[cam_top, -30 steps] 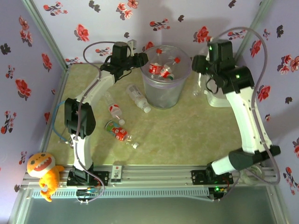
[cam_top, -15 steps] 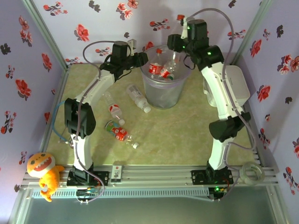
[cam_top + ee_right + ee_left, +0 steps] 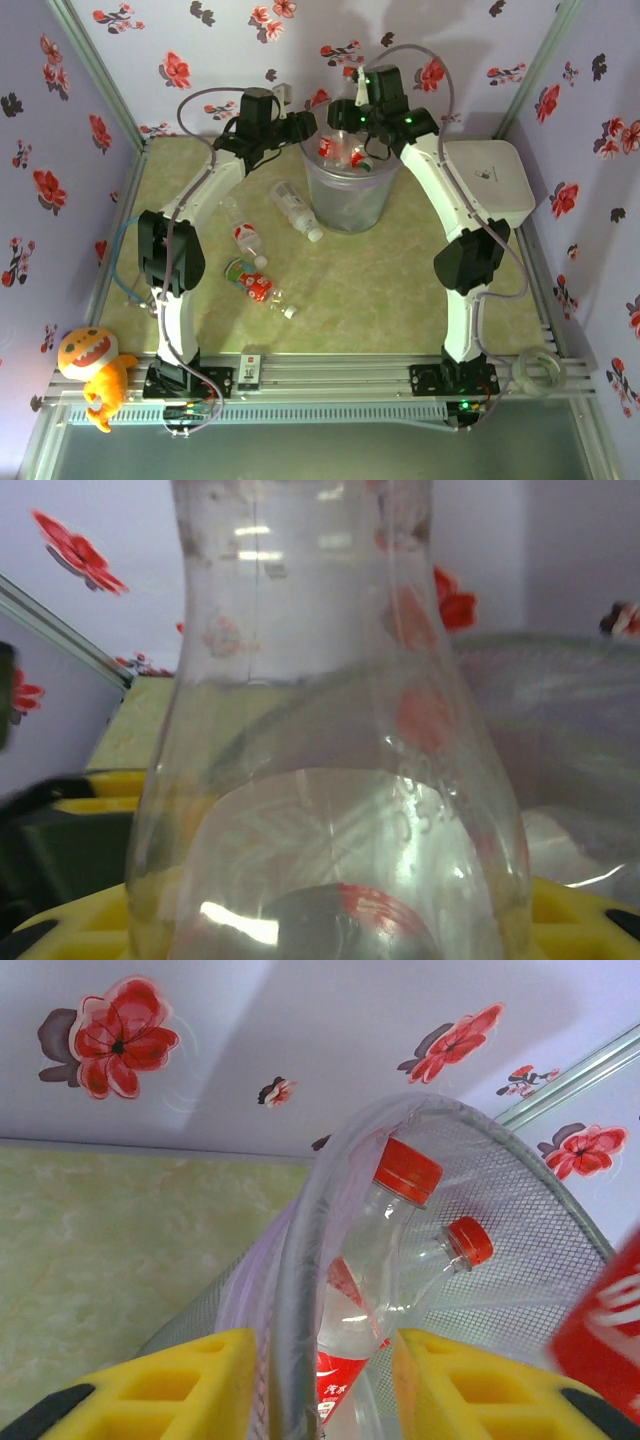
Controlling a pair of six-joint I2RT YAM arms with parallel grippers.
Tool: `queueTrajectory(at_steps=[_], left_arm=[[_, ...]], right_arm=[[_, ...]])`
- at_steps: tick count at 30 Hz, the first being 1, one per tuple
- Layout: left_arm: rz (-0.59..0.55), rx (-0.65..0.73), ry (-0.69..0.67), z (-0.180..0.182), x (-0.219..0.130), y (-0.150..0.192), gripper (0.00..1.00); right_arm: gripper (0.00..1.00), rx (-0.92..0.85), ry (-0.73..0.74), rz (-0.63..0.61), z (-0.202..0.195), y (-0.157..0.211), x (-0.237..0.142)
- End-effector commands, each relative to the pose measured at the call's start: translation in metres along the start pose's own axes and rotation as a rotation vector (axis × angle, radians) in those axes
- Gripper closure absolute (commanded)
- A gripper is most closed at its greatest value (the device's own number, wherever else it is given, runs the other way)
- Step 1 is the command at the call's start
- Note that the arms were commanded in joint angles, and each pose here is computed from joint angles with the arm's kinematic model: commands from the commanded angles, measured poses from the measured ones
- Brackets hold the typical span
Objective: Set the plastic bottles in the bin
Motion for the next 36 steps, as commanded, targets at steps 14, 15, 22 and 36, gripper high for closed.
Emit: queueTrajectory(at_steps=[14, 15, 22, 36], left_arm=[[-0.003, 0.000, 0.029, -0.003, 0.005, -0.002, 0.58], [-0.001, 0.001, 0.031, -0.003, 0.005, -0.001, 0.58], [0.002, 0.009, 0.027, -0.004, 0.004, -0.003, 0.58], [0.008, 0.015, 0.018, -0.004, 0.004, -0.004, 0.58]], right_arm=[[0.47, 0.182, -0.035, 0.091, -0.015, 0.059, 0.054], [0.47, 0.187, -0.037, 0.101, -0.015, 0.063, 0.056], [0.41, 0.143, -0.044, 0.150, -0.011, 0.075, 0.057], [0.15, -0.054, 0.114, 0.050, -0.020, 0.010, -0.040]])
Point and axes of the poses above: each hand's point on the last joint's axis, 136 mm out from that joint toward the fingers, its own x axis out along the fingers, its own z axis along the line the jaws close on, y = z × x, the point moved 2 cm from there along -x, back along the fingers, and after that the axes turned 5 degrees about -x, right-handed, at the moved point
